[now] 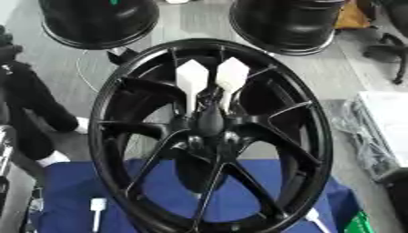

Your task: Pull the pin out of the wheel hub.

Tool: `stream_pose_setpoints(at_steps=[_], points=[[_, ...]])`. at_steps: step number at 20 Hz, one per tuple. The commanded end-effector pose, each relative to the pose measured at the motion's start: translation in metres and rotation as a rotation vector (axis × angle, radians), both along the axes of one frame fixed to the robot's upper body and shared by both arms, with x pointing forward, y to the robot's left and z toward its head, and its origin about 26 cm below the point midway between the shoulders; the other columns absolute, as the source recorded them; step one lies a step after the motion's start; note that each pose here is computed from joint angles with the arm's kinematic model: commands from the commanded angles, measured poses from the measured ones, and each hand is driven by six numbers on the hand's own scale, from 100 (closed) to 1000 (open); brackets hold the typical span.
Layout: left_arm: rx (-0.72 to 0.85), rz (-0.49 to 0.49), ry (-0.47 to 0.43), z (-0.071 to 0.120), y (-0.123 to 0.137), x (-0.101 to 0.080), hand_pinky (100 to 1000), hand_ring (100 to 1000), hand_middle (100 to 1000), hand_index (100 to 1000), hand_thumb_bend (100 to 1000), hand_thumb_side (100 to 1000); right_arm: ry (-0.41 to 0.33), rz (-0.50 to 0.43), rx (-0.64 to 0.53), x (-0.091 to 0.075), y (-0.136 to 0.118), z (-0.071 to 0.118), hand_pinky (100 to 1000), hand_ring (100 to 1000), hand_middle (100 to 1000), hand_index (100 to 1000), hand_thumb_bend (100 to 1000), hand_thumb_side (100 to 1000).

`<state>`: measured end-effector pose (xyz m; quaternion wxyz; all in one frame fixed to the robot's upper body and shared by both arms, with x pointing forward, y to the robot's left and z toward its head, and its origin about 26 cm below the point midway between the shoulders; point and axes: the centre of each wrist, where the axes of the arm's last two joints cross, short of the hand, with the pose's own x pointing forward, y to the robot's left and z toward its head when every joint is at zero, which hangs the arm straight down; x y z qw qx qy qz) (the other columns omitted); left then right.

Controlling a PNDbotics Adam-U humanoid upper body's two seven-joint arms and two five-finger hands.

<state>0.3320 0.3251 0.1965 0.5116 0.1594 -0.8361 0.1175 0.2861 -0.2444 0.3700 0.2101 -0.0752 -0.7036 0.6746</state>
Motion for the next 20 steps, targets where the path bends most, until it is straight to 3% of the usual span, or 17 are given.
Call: stream_pose_setpoints(at_steps=[1, 6, 13, 20], points=[[0.029, 0.01, -0.023, 0.01, 0.005, -0.003, 545, 666, 634, 704, 222, 703, -0.009, 0.041, -0.096, -0.004, 0.01, 0.005, 843, 826, 850, 885, 100, 638], [0.033, 0.023, -0.017, 0.008, 0.009, -0.004, 545, 666, 633, 704, 220, 704, 0.004, 0.105, -0.194, -0.005, 0.03, 0.008, 845, 830, 830, 886, 100, 667], [0.045, 0.037, -0.004, 0.006, 0.013, -0.005, 544, 667, 632, 704, 218, 704, 0.001, 0.189, -0.303, -0.005, 0.058, 0.004, 863, 860, 869, 904, 100, 725], [0.04, 0.035, -0.006, 0.006, 0.012, -0.005, 545, 667, 632, 703, 219, 704, 0.003, 0.224, -0.33, -0.005, 0.074, -0.002, 873, 884, 896, 922, 100, 752]])
